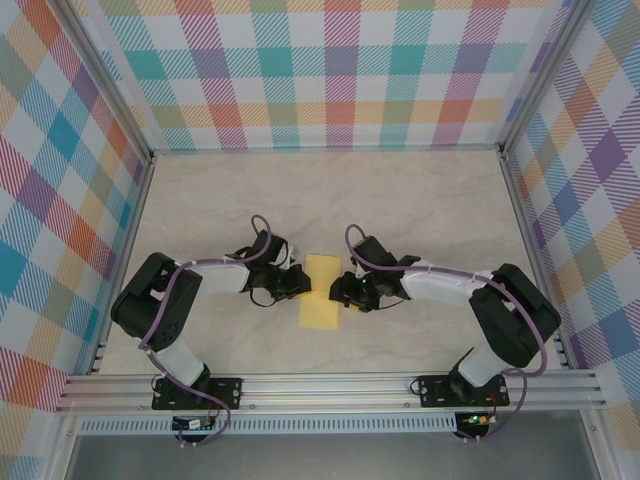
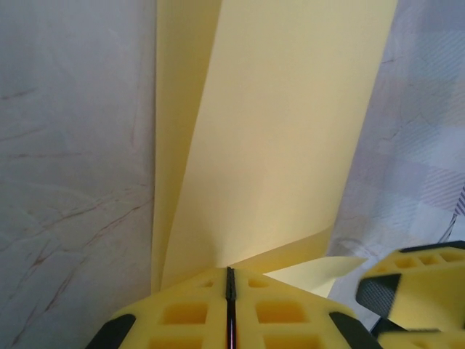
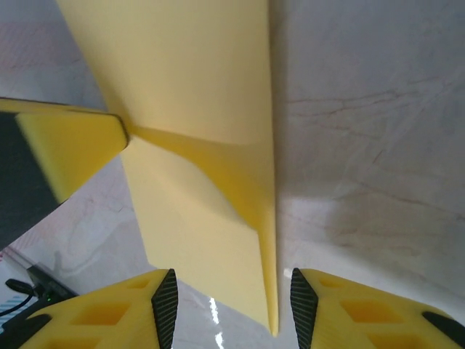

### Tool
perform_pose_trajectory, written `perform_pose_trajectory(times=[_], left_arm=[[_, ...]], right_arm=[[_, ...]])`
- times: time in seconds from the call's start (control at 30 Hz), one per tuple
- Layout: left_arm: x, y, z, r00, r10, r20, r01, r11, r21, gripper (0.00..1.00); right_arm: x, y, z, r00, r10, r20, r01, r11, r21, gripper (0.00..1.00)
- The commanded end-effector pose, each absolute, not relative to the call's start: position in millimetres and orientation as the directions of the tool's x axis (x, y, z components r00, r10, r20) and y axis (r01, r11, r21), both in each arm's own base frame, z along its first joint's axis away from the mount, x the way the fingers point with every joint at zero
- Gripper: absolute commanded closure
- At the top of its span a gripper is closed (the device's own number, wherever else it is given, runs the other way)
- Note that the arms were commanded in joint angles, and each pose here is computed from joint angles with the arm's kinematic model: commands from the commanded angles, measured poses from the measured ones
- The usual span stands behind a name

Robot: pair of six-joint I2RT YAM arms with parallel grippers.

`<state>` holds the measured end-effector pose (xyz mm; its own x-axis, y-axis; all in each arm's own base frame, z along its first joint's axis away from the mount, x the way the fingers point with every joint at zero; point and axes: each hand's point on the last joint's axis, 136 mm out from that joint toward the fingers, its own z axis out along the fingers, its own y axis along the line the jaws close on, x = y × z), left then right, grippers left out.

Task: Fold a paper plane with a square sheet of paper (pick it up from the middle)
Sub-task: Fold the triangle a second time at the center of the table.

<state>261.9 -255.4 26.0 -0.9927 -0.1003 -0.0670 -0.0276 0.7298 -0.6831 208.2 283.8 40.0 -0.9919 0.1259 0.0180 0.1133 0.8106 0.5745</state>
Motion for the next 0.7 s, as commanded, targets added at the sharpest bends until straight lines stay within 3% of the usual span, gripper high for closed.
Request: perform_pose_trajectory(times=[0.0, 0.3, 0.67], left_arm=[[261.8, -255.4, 32.0, -0.993, -0.088, -0.085, -0.008, 0.738, -0.675, 0.91], [258.3, -251.4, 21.5, -0.994, -0.084, -0.069, -0.018, 0.756, -0.654, 0.91], [255.7, -244.6, 15.4, -0.994, -0.088, -0.068, -0.027, 0.780, -0.625, 0.91]], right_arm=[[214.3, 286.3, 30.6, -0.986, 0.162, 0.044, 0.159, 0.810, 0.564, 0.52], [216.5, 304.5, 28.3, -0.989, 0.133, 0.062, 0.141, 0.753, 0.643, 0.68], [220.5, 306.6, 28.9, -0.987, 0.151, 0.048, 0.146, 0.738, 0.659, 0.61]])
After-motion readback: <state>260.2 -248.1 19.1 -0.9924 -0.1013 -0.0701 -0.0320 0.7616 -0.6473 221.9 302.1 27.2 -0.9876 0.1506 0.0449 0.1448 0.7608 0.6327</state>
